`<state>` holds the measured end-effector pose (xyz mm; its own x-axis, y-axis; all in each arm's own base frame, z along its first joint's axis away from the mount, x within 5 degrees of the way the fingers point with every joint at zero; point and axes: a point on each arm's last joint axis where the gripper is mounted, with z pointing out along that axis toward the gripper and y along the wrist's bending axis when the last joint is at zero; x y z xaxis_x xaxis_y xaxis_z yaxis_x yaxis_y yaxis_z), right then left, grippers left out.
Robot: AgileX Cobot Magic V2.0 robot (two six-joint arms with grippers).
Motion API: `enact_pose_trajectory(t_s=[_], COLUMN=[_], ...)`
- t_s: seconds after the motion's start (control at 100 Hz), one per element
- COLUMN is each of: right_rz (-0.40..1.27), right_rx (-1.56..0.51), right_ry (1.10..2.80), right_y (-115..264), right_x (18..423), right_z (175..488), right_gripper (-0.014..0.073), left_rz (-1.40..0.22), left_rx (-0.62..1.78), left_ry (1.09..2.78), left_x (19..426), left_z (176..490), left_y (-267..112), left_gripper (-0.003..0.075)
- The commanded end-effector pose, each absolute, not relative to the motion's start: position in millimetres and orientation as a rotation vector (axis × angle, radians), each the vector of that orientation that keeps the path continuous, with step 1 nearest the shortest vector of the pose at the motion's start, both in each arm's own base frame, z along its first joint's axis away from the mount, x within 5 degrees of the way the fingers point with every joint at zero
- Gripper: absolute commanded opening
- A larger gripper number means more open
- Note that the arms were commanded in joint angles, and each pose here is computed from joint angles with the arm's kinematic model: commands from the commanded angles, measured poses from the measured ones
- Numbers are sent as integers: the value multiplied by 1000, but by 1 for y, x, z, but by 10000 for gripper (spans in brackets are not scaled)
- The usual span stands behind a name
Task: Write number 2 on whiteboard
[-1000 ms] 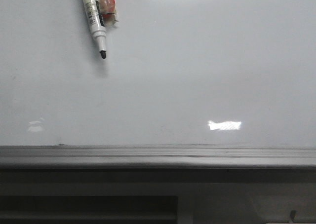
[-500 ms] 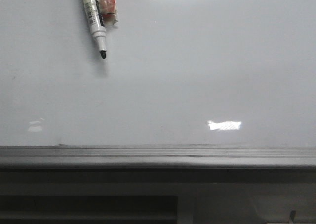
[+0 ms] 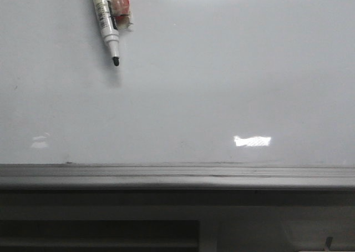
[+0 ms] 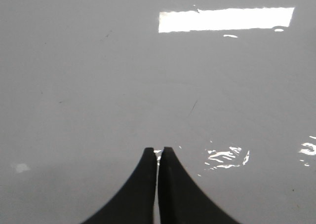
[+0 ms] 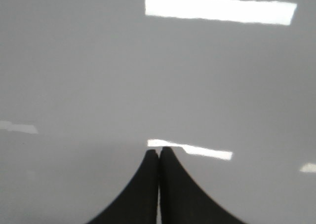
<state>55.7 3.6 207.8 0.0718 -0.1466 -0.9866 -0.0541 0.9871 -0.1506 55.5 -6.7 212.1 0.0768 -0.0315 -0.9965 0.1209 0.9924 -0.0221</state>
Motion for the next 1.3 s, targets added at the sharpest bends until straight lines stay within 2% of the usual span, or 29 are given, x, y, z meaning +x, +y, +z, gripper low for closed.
enact_pose_trajectory(t_s=[0.0, 0.25, 0.43, 0.55, 0.62, 0.71, 0.79, 1.05, 1.24, 1.29], right_rz=[-77, 98, 166, 324, 376, 410, 397, 332, 372, 394], right_rx=[-148, 32, 112, 289, 315, 266, 171, -66, -135, -137], right_ry=[1425, 1415, 1389, 1345, 1337, 1375, 1474, 1840, 1889, 1886], right_y=[3, 1, 0, -4, -3, 3, 9, 23, 29, 31], right_x=[55, 55, 55, 54, 52, 49, 49, 73, 82, 82], right_z=[208, 209, 211, 216, 224, 240, 251, 287, 301, 302], right_gripper=[-47, -47, -47, -47, -47, -46, -46, -47, -43, -18], left_rz=[-133, -343, -492, -632, -678, -699, -690, -499, -638, -687], left_rx=[47, -162, -322, -468, -494, -438, -342, 124, 237, 238], left_ry=[1395, 1382, 1349, 1312, 1302, 1326, 1380, 1745, 1756, 1753], left_x=[53, 53, 53, 52, 51, 48, 44, 44, 54, 58], left_z=[217, 218, 219, 222, 227, 240, 258, 303, 318, 320], left_y=[-6, -4, -1, 1, 1, -4, -10, -31, -44, -47], left_gripper=[-20, -20, -20, -20, -20, -20, -20, -20, -17, 1])
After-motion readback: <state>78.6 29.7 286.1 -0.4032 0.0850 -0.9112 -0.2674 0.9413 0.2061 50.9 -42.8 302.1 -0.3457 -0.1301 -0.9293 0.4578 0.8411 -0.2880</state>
